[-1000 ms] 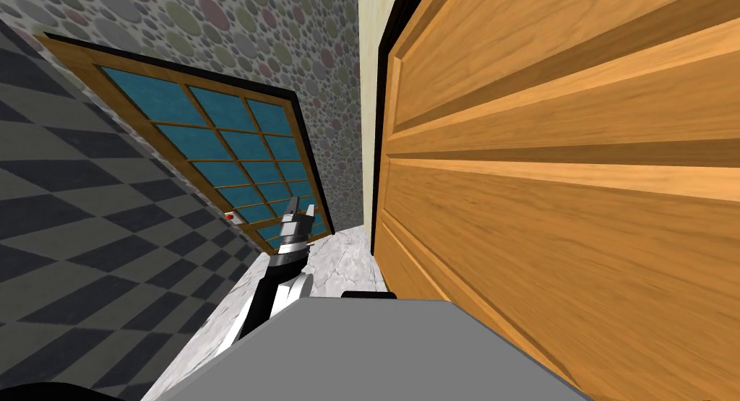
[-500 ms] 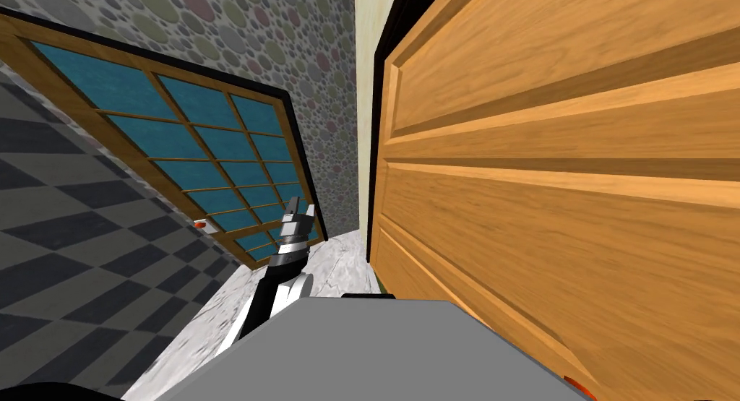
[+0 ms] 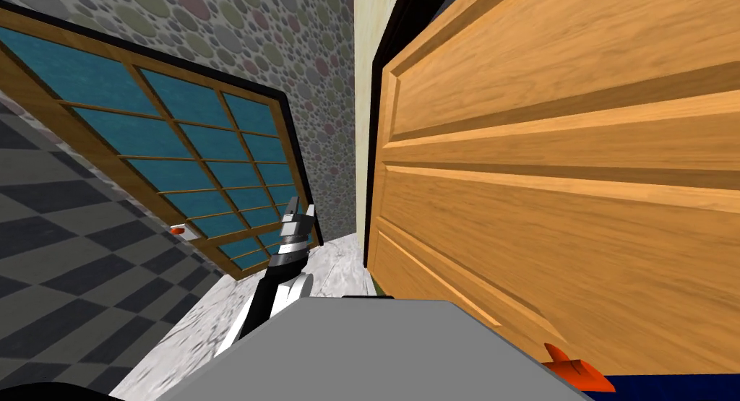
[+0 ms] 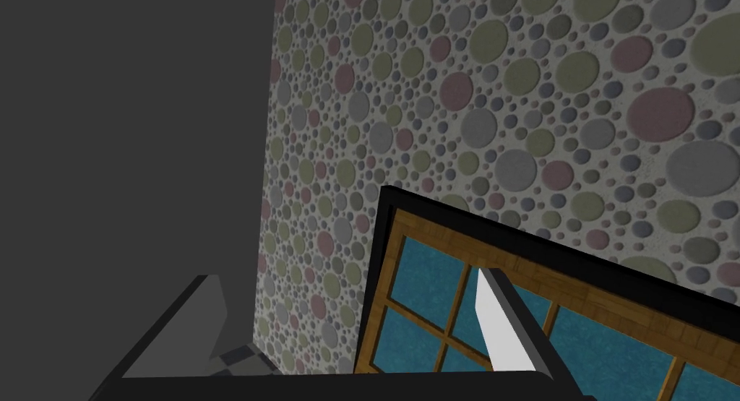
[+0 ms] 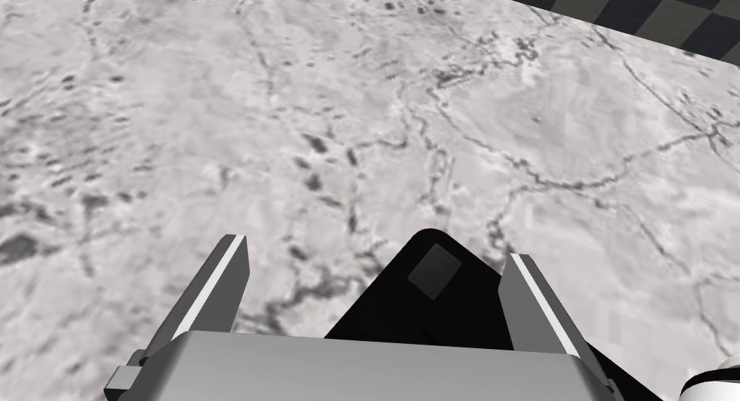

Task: Push the door open

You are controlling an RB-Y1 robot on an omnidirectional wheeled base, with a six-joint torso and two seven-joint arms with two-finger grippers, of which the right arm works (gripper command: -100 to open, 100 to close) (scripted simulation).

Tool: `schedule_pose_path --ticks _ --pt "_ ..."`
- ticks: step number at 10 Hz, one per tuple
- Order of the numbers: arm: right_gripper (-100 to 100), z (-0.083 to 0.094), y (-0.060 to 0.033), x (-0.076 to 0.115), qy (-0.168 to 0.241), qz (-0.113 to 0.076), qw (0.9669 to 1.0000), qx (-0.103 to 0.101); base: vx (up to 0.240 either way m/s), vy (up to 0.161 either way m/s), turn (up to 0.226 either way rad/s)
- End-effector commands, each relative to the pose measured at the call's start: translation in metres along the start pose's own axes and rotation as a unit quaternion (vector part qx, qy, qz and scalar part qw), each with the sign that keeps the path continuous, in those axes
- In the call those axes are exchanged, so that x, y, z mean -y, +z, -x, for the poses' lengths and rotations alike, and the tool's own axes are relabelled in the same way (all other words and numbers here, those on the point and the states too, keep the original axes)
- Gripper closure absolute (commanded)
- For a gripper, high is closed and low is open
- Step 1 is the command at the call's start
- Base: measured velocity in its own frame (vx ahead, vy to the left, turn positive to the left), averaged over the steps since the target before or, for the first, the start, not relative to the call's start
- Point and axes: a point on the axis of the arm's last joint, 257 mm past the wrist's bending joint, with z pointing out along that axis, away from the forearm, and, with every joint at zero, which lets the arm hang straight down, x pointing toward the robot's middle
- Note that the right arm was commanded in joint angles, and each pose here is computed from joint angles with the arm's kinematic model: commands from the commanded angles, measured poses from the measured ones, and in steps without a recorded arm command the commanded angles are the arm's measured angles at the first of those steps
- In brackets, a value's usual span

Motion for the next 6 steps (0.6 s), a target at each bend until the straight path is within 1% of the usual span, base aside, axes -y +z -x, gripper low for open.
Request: schedule_pose_path --ticks 1,2,3,5,6 --pt "-100 0.0083 -0.0121 0.0117 0.001 -0.009 0.9999 0.006 0.039 -0.023 -0.023" --pt "-100 0.0052 -0.0117 0.0136 0.002 -0.009 1.0 0.001 0.051 -0.029 0.047" --pt "-100 0.002 -0.0114 0.0155 0.003 -0.008 0.9999 -0.005 0.038 -0.027 -0.07" --pt "-100 0.002 -0.0114 0.0155 0.003 -0.008 0.9999 -0.005 0.024 -0.016 -0.079" --pt "-100 0.002 -0.0114 0.0155 0.003 -0.008 0.9999 -0.005 0.0 0.0 0.0"
